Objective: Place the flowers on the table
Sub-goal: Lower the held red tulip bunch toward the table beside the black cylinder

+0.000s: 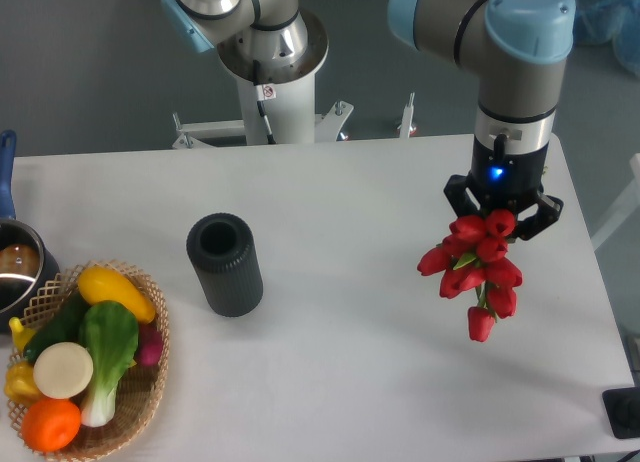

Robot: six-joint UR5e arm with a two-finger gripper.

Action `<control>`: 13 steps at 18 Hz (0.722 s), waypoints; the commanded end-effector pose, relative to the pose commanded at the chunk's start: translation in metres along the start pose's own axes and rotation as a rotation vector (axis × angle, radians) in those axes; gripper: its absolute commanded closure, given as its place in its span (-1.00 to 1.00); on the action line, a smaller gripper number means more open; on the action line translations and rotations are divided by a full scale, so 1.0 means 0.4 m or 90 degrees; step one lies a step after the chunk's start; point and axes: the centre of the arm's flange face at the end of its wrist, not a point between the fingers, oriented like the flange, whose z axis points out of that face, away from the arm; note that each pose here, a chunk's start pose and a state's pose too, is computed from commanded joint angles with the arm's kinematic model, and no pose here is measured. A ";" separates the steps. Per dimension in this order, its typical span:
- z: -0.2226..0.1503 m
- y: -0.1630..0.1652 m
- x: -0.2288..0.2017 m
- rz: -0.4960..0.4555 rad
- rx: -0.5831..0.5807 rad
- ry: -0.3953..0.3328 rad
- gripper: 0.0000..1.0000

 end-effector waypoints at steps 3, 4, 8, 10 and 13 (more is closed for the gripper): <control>0.031 0.007 0.013 -0.002 -0.007 0.014 0.84; 0.046 0.000 0.018 0.002 -0.009 0.020 0.83; 0.128 -0.014 0.054 0.016 -0.046 0.044 0.81; 0.164 -0.027 0.080 0.019 -0.053 0.058 0.82; 0.238 -0.035 0.076 0.023 -0.056 0.064 0.82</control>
